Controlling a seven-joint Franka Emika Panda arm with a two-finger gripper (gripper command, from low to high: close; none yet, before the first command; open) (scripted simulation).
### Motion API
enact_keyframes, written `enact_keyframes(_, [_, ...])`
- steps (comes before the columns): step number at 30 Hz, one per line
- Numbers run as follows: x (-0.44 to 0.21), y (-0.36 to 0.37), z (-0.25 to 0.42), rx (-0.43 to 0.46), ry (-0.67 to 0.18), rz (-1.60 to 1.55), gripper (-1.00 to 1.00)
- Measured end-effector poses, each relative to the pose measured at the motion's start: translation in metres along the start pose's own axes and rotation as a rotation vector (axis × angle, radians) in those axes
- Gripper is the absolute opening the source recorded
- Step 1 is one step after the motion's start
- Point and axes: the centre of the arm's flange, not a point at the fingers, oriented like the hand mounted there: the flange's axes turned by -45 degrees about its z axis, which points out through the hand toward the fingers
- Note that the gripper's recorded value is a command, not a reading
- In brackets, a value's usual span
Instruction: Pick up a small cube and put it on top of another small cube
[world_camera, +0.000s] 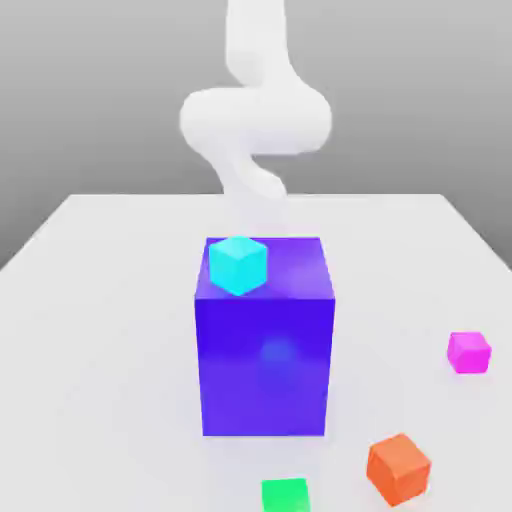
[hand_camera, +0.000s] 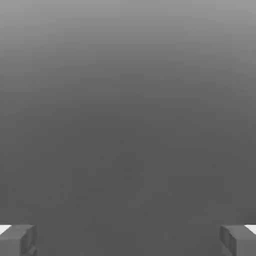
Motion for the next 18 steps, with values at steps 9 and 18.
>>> enact_keyframes(9, [-0.061,-0.132,0.154,0.223,-0.218,-0.425,0.00])
enact_keyframes(18, [-0.200,-0.261,0.244,0.406,-0.403,-0.879,0.00])
